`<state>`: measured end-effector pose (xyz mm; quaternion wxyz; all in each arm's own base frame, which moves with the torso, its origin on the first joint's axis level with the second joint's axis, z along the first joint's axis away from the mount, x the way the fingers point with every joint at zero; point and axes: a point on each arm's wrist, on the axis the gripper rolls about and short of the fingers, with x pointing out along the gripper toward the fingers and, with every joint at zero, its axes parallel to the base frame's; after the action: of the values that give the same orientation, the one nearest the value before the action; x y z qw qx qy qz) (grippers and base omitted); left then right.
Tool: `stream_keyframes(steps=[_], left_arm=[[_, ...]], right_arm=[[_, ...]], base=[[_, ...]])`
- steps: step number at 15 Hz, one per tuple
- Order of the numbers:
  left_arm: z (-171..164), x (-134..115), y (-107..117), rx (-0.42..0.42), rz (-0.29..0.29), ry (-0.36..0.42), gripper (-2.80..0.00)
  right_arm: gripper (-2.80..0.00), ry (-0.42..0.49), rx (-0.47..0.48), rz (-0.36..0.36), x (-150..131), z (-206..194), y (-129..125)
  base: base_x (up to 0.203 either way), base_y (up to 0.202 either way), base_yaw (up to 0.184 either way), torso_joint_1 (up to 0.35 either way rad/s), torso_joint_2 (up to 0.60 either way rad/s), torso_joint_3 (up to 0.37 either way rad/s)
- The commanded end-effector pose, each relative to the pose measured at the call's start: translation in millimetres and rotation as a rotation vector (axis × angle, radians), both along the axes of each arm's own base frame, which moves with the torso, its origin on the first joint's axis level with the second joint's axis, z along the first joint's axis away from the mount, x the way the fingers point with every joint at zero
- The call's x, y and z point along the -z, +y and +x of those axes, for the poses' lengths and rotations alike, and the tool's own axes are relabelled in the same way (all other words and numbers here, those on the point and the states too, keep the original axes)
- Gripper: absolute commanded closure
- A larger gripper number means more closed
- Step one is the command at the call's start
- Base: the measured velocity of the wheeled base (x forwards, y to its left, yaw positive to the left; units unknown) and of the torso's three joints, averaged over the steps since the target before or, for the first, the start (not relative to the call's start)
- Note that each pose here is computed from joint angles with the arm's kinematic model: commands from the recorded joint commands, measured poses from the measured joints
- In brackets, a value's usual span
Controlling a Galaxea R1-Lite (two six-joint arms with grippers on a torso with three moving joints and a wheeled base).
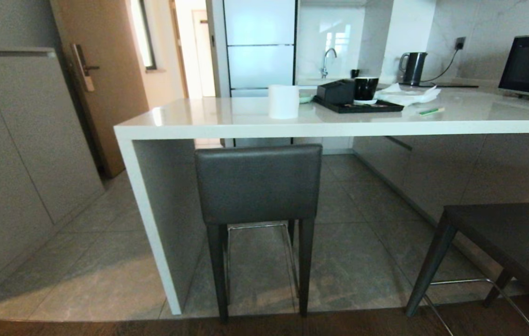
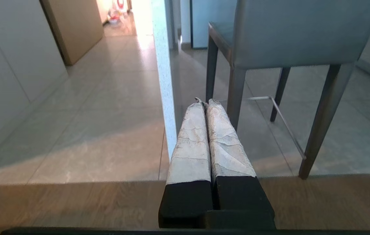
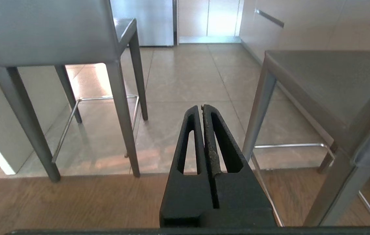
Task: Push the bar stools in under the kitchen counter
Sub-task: Push the gray chair back under the dining table
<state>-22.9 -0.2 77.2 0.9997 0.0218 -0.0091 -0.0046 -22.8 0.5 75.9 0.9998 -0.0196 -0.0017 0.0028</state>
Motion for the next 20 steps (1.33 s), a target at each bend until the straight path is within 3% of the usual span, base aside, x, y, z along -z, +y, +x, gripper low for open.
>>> stream_keyframes(steps=[1, 7, 20], left_arm=[[0.6, 2.7, 0.0, 0.001, -0.002, 0.009, 0.00], [0.7, 2.7, 0.1, -0.006, -0.004, 0.010, 0.00], [0.6, 2.7, 0.1, -0.007, -0.007, 0.009, 0.00]], right_arm=[[0.00, 0.008, 0.000, -0.001, 2.5, 0.7, 0.0], [0.00, 0.008, 0.000, -0.001, 2.5, 0.7, 0.0], [0.00, 0.009, 0.000, -0.001, 2.4, 0.8, 0.0]], base=[[0.000, 0.000, 0.000, 0.000, 0.00, 0.000], [0.000, -0.013, 0.003, 0.001, 0.00, 0.000], [0.000, -0.191, 0.002, 0.001, 0.00, 0.002]])
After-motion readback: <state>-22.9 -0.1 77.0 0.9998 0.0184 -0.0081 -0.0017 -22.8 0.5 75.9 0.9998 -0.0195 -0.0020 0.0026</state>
